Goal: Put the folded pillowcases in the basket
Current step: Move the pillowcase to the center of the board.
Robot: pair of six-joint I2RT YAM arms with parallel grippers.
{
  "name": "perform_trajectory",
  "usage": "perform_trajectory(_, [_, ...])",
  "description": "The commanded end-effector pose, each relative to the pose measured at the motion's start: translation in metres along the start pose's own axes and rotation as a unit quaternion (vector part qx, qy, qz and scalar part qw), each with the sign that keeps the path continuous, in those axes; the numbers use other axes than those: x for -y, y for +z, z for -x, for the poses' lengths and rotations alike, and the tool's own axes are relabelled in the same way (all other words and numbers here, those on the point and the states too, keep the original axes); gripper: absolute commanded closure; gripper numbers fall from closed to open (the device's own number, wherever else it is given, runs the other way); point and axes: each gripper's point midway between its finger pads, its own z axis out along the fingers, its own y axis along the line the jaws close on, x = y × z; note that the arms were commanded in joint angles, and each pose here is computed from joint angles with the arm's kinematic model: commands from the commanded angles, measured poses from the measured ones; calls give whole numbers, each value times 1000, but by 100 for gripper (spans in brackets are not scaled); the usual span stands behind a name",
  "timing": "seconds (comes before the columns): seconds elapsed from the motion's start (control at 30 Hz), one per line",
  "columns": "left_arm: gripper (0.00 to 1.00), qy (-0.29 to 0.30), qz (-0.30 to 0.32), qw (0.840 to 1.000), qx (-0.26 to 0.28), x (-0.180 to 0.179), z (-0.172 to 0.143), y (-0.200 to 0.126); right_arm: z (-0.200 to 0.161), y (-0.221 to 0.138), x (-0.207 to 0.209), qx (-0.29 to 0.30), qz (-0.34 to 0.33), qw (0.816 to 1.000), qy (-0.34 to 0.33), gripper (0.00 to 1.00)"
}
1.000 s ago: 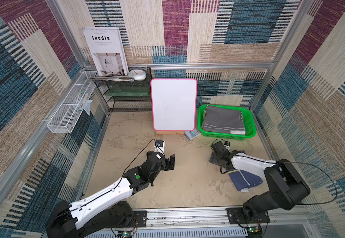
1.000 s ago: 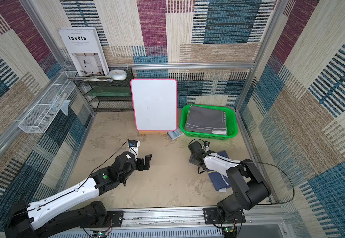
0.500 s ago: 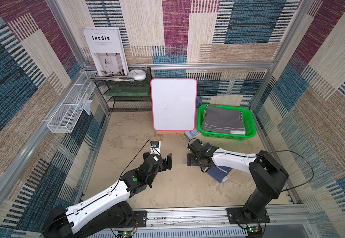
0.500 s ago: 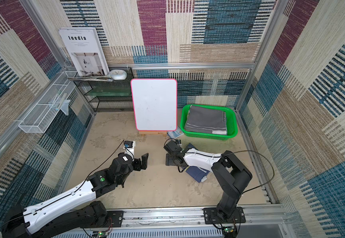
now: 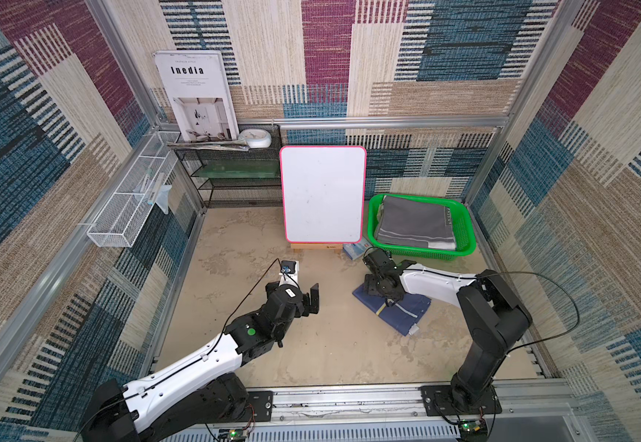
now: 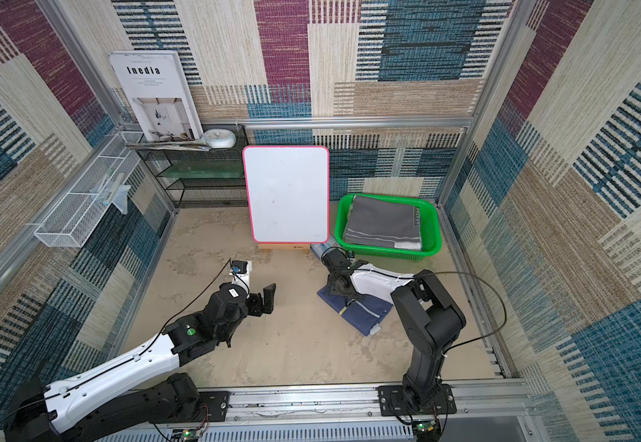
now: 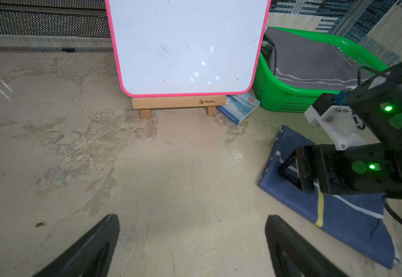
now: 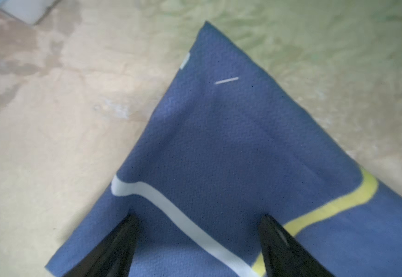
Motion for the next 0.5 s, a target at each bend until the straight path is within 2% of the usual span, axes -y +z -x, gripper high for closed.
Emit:
perform_trajectory(0.0, [1,-1,4,1000,5,-2,2,-1,-27,5,-44,-50,83,994,-46,19])
perform_trajectory(0.1, [1,-2,10,1000,10,-5,2,-1,-44,-1,-83,-57,130,984,-110,24])
perform_trajectory(0.27, [1,-5,32,999,8,-12,1,-1,-61,-13,-117,-58,132,973,-181,24])
perform_trajectory(0.37, [1,-14,22,999,21,-12,1,-3,-54,-29,-122,-36,136,971,-194,23])
perform_trajectory(0.47, [1,-17,23,999,24,-13,2,-4,-36,-47,-105,8,100,976,-194,22])
